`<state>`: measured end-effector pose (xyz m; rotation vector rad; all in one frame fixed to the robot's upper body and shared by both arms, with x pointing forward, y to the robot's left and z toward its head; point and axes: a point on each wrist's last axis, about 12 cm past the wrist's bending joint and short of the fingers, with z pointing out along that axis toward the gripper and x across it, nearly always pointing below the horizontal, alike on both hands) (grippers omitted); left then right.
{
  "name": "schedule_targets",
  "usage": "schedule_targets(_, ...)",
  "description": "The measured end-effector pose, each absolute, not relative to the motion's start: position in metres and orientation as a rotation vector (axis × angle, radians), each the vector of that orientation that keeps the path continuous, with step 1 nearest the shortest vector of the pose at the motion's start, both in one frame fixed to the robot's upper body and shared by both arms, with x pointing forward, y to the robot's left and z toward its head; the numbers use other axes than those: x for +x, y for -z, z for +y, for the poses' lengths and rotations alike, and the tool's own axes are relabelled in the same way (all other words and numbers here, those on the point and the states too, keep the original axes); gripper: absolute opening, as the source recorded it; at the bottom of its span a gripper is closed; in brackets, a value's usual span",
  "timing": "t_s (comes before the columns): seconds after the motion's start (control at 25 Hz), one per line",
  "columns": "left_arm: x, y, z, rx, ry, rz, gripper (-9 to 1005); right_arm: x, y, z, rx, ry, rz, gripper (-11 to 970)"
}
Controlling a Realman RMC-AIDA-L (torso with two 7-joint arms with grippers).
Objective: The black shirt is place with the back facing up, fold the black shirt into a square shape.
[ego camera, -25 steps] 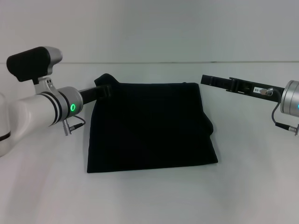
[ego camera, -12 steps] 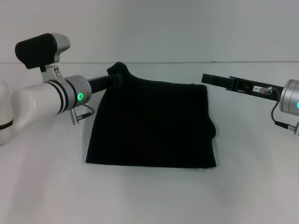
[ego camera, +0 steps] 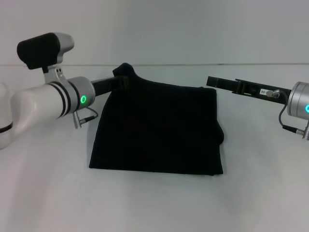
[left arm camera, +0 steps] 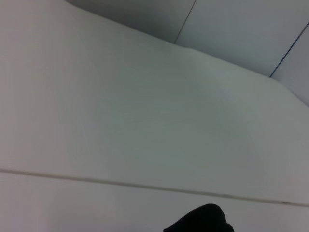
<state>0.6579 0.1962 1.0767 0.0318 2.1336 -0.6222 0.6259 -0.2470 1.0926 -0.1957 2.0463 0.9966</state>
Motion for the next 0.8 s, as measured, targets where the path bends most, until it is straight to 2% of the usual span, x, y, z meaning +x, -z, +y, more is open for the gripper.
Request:
schedule_targets(0.16,0.653,-1.075,0.204,0.026,0.644,2.126,70,0.626,-1.093,-0.253,-0.195,-0.977,2.039,691)
schedule_targets(0.6,0.628,-1.086,0.242,0.068,0.784,2.038,274,0.629,-1.103,-0.264,-0.234,-0.957,2.004,725)
schedule_targets(0.68,0.620,-1.093,0.247,0.119,0.828,2.011,508,0.627,-1.105,-0.265,-0.255,-0.965,1.992,731)
schedule_targets(0.8,0.609,-1.102,0.252,0.202,0.889,1.973,623,0.623,-1.104,-0.271,-0.270,-0.956,1.975,834)
